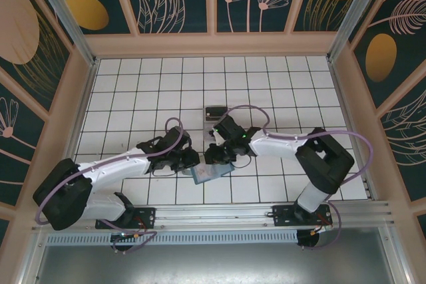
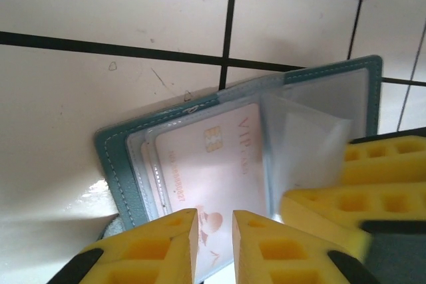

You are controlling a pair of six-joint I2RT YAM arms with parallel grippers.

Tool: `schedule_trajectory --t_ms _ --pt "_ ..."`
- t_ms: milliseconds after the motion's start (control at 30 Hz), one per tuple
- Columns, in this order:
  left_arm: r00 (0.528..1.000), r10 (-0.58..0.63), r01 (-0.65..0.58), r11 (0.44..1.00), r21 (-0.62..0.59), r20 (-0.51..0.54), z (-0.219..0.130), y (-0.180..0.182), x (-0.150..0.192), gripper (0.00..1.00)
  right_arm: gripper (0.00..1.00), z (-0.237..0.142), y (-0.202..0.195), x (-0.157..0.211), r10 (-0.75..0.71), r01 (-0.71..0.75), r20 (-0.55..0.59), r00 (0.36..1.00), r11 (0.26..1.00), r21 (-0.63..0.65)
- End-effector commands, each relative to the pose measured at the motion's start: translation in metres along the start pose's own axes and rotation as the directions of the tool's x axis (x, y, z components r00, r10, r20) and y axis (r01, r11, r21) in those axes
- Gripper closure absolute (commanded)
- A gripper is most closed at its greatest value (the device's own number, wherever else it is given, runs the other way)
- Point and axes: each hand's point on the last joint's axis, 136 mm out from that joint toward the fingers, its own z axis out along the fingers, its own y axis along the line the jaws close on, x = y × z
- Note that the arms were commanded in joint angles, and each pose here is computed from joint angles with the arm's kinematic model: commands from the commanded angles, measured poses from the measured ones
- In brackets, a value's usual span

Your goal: Take the credit cards out of the card holder

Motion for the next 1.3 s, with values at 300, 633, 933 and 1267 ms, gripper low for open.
schedule_trajectory --t_ms 300,633,933,1267 --pt "0.995 0.07 -0.069 0.997 0.019 -0.074 0.023 -0.03 -0.002 0.79 0.69 -0.027 0.006 -0.01 0.044 -0.034 0.094 0.995 0.994 -0.107" --pt "0.974 0.175 -0.168 0.984 0.062 -0.143 0.049 -0.076 0.003 0.79 0.63 -0.089 -0.037 -0.027 0.142 -0.149 0.274 0.951 0.989 0.003" --pt "0.933 0.271 -0.278 0.961 0.004 -0.236 0.091 -0.086 0.031 0.79 0.63 -0.107 -0.042 -0.027 0.166 -0.172 0.311 0.936 0.985 -0.011" --pt "0.978 0.209 -0.21 0.977 -0.037 -0.017 0.028 -0.078 -0.004 0.8 0.75 -0.097 -0.011 -0.029 0.136 -0.115 0.238 0.962 0.988 -0.102"
